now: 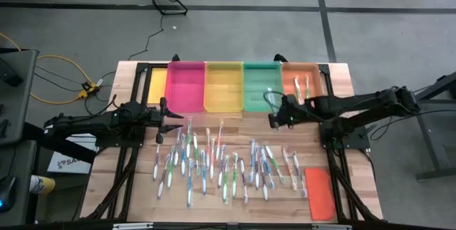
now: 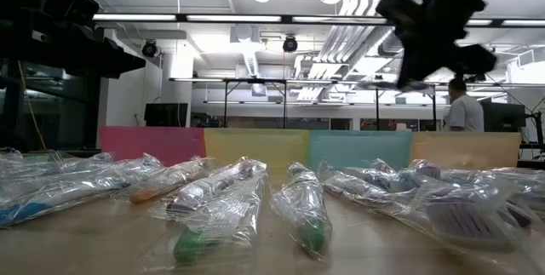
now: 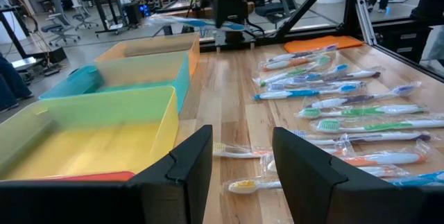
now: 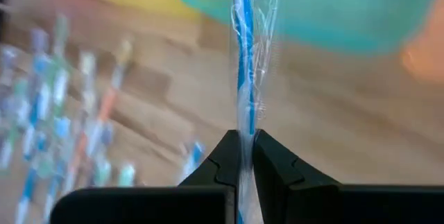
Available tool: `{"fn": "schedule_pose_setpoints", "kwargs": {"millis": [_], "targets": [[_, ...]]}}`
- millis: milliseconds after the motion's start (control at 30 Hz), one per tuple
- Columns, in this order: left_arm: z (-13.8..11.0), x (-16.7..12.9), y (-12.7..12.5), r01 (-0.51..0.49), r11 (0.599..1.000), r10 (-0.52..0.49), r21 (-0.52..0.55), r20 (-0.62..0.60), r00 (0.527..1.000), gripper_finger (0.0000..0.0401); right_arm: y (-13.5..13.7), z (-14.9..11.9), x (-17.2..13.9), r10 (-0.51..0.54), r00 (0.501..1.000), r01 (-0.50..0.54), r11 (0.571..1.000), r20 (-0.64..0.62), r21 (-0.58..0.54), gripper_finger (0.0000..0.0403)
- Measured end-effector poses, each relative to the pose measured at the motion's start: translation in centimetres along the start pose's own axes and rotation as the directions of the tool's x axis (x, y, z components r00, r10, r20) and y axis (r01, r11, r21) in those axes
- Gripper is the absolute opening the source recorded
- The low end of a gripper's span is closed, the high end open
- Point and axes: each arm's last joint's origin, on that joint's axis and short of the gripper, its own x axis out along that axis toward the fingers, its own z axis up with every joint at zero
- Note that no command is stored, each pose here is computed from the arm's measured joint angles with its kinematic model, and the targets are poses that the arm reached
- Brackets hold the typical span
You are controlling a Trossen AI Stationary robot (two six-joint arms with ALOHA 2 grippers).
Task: Pick & Place Toothbrushes
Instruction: Put the blue toothbrush into the green bin
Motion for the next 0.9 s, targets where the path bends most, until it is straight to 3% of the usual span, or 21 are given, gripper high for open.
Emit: {"fn": "schedule_pose_setpoints", "kwargs": {"millis": [433, 633, 900], "targets": [[0.0, 0.0, 0.0, 0.0, 1.0, 0.0, 0.0, 0.001, 1.0, 0.0147, -3.2, 9.0, 1.8, 0.017, 0.986, -0.023, 0.999, 0.168, 0.034, 0.0015], [0.0, 0.0, 0.0, 0.0, 1.0, 0.0, 0.0, 0.0, 1.0, 0.0147, -3.8, 10.6, 4.5, 0.034, 0.991, -0.041, 0.998, 0.133, 0.048, 0.0015], [0.0, 0.0, 0.0, 0.0, 1.0, 0.0, 0.0, 0.0, 1.0, 0.0147, -3.9, 12.5, 7.1, -0.043, 0.994, 0.037, 0.997, 0.096, 0.065, 0.0015]]}}
